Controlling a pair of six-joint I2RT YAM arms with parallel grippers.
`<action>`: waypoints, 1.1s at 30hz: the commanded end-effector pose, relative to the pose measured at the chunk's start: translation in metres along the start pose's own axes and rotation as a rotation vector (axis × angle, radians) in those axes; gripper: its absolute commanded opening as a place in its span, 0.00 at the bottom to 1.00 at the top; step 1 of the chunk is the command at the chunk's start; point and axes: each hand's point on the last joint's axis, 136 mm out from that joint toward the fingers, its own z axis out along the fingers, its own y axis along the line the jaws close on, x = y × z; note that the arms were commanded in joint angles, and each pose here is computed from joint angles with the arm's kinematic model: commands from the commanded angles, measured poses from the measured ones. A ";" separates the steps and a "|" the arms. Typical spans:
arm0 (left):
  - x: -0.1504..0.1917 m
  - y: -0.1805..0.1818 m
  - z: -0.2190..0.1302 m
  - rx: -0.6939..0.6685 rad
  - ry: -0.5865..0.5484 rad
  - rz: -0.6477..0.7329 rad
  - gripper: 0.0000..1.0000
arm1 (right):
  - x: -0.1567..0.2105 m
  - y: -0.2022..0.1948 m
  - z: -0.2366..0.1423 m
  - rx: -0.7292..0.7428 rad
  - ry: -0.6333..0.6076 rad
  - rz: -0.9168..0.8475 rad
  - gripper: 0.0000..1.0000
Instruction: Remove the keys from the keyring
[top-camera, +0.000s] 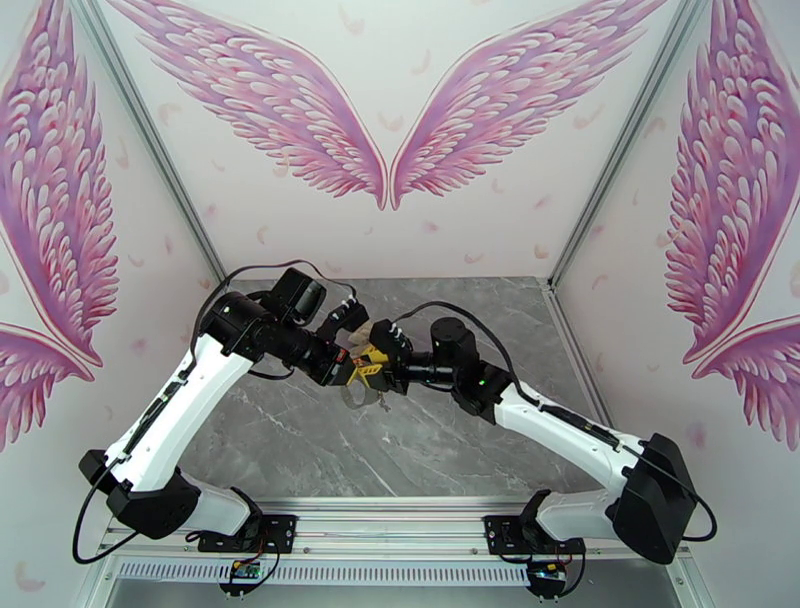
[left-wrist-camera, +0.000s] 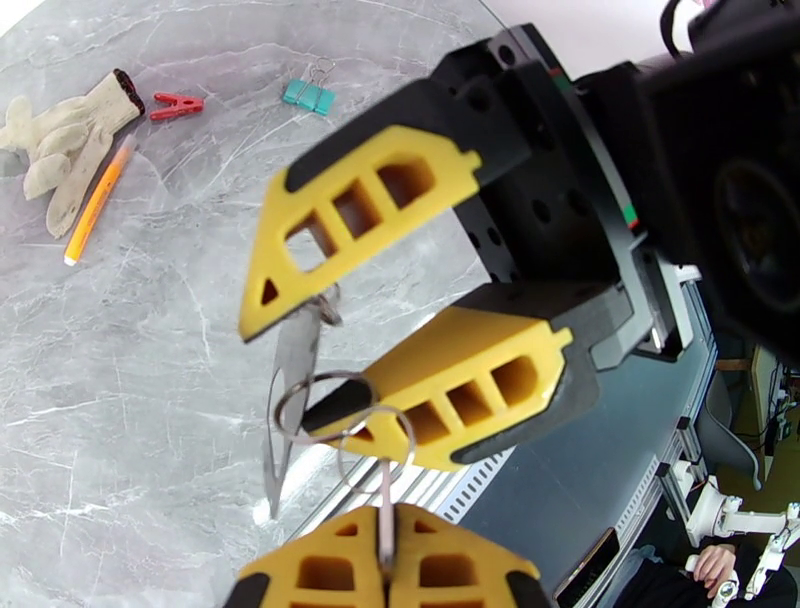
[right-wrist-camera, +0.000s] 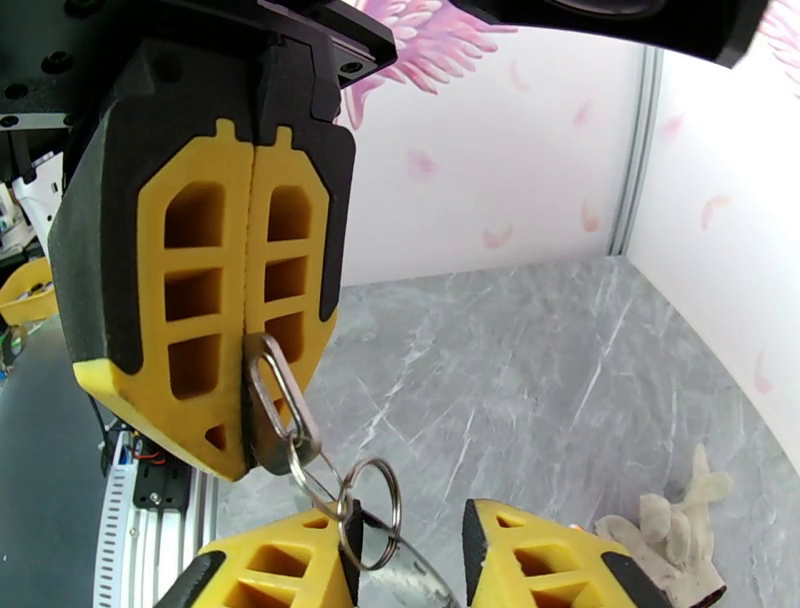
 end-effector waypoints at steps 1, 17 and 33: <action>-0.011 -0.008 -0.014 0.011 -0.056 0.012 0.00 | -0.008 0.002 -0.002 0.014 -0.020 -0.028 0.32; -0.013 -0.008 -0.013 0.022 -0.056 -0.002 0.00 | -0.023 0.007 -0.009 0.019 -0.054 -0.077 0.32; -0.023 -0.017 -0.015 0.074 -0.090 -0.026 0.00 | -0.016 0.007 -0.002 -0.001 -0.038 -0.065 0.10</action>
